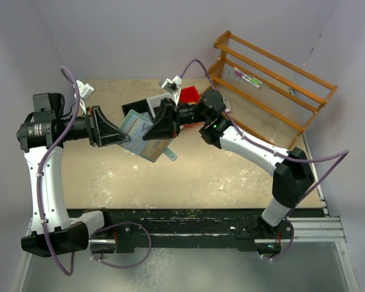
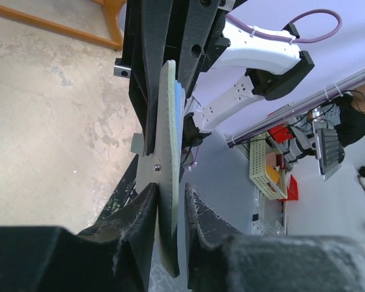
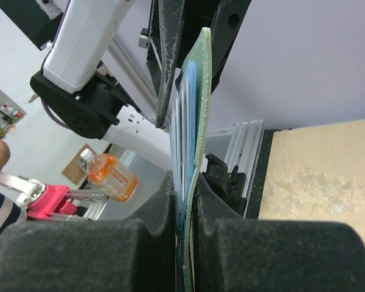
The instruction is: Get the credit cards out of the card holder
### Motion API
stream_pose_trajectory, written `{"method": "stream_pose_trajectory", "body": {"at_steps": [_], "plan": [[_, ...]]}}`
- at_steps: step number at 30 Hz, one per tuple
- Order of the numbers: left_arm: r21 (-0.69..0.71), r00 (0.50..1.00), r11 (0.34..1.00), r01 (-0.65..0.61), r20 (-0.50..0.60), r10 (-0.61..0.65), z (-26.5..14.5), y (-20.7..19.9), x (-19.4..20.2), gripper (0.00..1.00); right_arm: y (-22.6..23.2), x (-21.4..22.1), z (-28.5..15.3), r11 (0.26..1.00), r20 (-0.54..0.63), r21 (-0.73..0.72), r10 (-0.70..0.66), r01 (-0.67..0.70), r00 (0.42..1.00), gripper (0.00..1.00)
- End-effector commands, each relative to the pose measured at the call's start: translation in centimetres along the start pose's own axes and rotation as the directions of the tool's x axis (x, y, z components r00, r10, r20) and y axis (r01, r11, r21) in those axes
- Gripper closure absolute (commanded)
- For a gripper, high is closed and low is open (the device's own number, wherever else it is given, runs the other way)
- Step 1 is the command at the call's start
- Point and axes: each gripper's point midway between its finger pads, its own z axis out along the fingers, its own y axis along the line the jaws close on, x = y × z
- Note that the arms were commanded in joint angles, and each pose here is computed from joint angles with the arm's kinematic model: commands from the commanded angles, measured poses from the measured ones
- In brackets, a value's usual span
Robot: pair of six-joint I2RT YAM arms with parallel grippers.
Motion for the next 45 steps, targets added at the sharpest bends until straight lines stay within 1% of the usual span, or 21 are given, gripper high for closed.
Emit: {"method": "stream_pose_trajectory", "body": {"at_steps": [1, 4, 7, 14, 17, 20, 22, 26, 29, 32, 33, 34, 36, 38, 40, 43, 44, 45], "plan": [[0.127, 1.0, 0.992, 0.004, 0.016, -0.006, -0.1, -2.2, -0.8, 0.77, 1.9, -1.0, 0.0, 0.997, -0.002, -0.049, -0.066, 0.066, 0.998, 1.0], [0.131, 1.0, 0.991, 0.008, 0.015, -0.01, -0.1, -2.3, -1.0, 0.81, 2.0, -0.9, 0.0, 0.996, -0.008, -0.055, -0.068, 0.068, 0.998, 1.0], [0.121, 1.0, 0.993, -0.001, 0.016, -0.001, -0.1, -2.4, -1.2, 0.82, 2.1, -0.7, -0.1, 0.996, -0.014, -0.06, -0.068, 0.067, 0.998, 1.0], [0.053, 0.999, 0.998, -0.038, 0.027, 0.037, 0.0, -1.9, -1.4, 0.66, 2.4, -0.7, -0.1, 0.995, -0.014, -0.065, -0.074, 0.073, 0.997, 1.0], [0.02, 0.998, 0.998, -0.062, 0.034, 0.061, 0.0, -1.4, -1.5, 0.65, 2.2, -0.7, -0.1, 0.996, -0.012, -0.065, -0.067, 0.066, 0.998, 1.0], [-0.006, 0.996, 0.997, -0.075, 0.038, 0.075, 0.0, -0.9, -1.4, 0.69, 2.3, -0.9, 0.0, 0.995, -0.009, -0.069, -0.069, 0.068, 0.998, 1.0], [-0.007, 0.997, 0.998, -0.069, 0.037, 0.069, 0.0, -0.7, -1.1, 0.76, 2.4, -0.8, 0.0, 0.995, -0.01, -0.072, -0.07, 0.069, 0.998, 1.0], [0.002, 0.998, 0.999, -0.052, 0.034, 0.052, 0.1, -0.5, -0.9, 0.94, 2.3, -0.5, -0.2, 0.995, -0.016, -0.074, -0.067, 0.065, 0.998, 1.0], [-0.002, 0.998, 0.998, -0.055, 0.038, 0.055, 0.1, -0.6, -1.0, 0.99, 2.3, -0.4, -0.2, 0.995, -0.016, -0.075, -0.066, 0.065, 0.998, 1.0], [-0.013, 0.997, 0.998, -0.058, 0.045, 0.059, 0.1, -0.5, -1.1, 1.0, 2.4, -0.6, -0.1, 0.994, -0.011, -0.083, -0.075, 0.073, 0.997, 0.99], [-0.02, 0.997, 0.998, -0.064, 0.047, 0.064, 0.1, -0.4, -1.1, 1.0, 2.5, -0.6, 0.0, 0.993, -0.01, -0.087, -0.077, 0.076, 0.997, 0.92], [-0.031, 0.996, 0.997, -0.068, 0.049, 0.07, 0.1, -0.3, -1.0, 1.0, 2.7, -0.6, 0.0, 0.993, -0.009, -0.092, -0.08, 0.079, 0.997, 0.83], [-0.056, 0.995, 0.995, -0.081, 0.052, 0.084, 0.0, 0.0, -1.0, 1.0, 3.0, -0.6, -0.1, 0.991, -0.011, -0.103, -0.082, 0.081, 0.997, 0.6], [-0.098, 0.993, 0.99, -0.102, 0.051, 0.108, -0.1, 0.3, -1.0, 1.0, 3.3, -0.4, -0.3, 0.991, -0.014, -0.108, -0.08, 0.078, 0.997, 0.46], [-0.182, 0.985, 0.971, -0.158, 0.043, 0.169, -0.4, 1.1, -1.2, 1.0, 3.4, -0.2, -0.5, 0.991, -0.024, -0.106, -0.081, 0.079, 0.996, 0.34], [-0.292, 0.961, 0.921, -0.258, 0.023, 0.276, -1.1, 1.8, -1.8, 1.0, 2.3, -0.2, -0.8, 0.996, -0.017, -0.056, -0.071, 0.07, 0.997, 0.06], [-0.325, 0.951, 0.902, -0.285, 0.018, 0.308, -1.4, 1.9, -2.1, 1.0, 1.9, -0.3, -0.9, 0.997, -0.011, -0.035, -0.068, 0.067, 0.998, 0.01], [-0.355, 0.941, 0.881, -0.313, 0.014, 0.339, -1.6, 2.0, -2.4, 1.0, 1.4, -0.4, -1.0, 0.998, -0.004, -0.007, -0.061, 0.061, 0.998, 0.0]]}}
